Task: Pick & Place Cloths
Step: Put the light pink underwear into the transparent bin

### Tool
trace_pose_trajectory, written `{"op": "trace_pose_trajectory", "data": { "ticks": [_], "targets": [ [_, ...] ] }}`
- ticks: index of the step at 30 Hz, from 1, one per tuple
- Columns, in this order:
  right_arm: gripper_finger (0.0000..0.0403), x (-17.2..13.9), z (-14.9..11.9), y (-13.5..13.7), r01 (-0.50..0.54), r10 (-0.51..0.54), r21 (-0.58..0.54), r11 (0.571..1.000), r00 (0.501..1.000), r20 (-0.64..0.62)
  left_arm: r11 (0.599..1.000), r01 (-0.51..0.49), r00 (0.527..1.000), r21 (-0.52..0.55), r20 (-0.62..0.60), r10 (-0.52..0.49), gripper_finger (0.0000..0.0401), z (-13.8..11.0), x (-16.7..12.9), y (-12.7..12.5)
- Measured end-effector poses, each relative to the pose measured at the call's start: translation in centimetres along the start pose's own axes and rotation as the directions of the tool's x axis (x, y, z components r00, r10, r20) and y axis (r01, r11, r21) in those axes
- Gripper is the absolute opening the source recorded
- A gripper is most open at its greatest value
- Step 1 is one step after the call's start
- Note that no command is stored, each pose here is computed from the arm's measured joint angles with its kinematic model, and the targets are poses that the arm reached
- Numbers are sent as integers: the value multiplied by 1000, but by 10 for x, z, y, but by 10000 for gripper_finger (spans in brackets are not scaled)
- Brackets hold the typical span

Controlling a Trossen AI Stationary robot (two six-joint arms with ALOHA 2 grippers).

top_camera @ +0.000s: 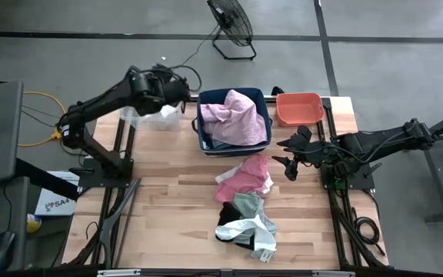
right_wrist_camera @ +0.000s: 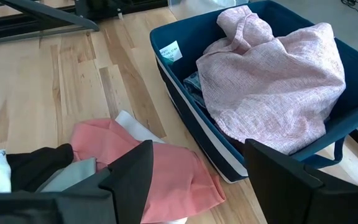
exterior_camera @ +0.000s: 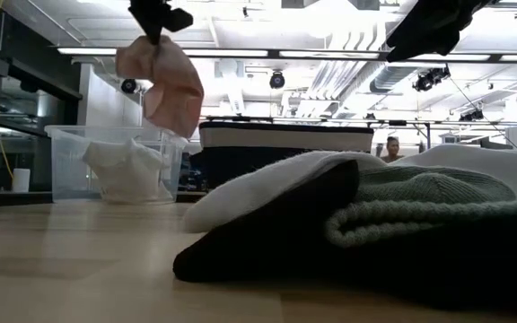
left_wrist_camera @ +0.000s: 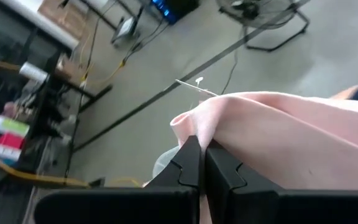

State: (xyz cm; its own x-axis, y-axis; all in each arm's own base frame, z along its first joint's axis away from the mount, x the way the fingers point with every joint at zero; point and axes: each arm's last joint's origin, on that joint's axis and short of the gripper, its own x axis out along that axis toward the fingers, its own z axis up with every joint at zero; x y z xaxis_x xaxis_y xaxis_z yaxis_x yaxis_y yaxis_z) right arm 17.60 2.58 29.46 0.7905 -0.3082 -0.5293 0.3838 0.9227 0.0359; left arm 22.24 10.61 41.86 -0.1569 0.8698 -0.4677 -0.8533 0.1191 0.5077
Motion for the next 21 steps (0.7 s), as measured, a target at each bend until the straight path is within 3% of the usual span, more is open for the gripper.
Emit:
{"op": "trace_pose_trajectory", "data": {
  "ticks": [14, 21],
  "targets": [
    [242, 0, 0, 0, 0, 0, -17, 1000, 1000, 0, 994, -89, 975, -63, -211, 74, 0, 2, 55, 26],
    [242, 0, 0, 0, 1, -1, -21, 1000, 1000, 0, 998, -39, 920, -39, -392, 20, 0, -16, 85, 24]
  ]
}}
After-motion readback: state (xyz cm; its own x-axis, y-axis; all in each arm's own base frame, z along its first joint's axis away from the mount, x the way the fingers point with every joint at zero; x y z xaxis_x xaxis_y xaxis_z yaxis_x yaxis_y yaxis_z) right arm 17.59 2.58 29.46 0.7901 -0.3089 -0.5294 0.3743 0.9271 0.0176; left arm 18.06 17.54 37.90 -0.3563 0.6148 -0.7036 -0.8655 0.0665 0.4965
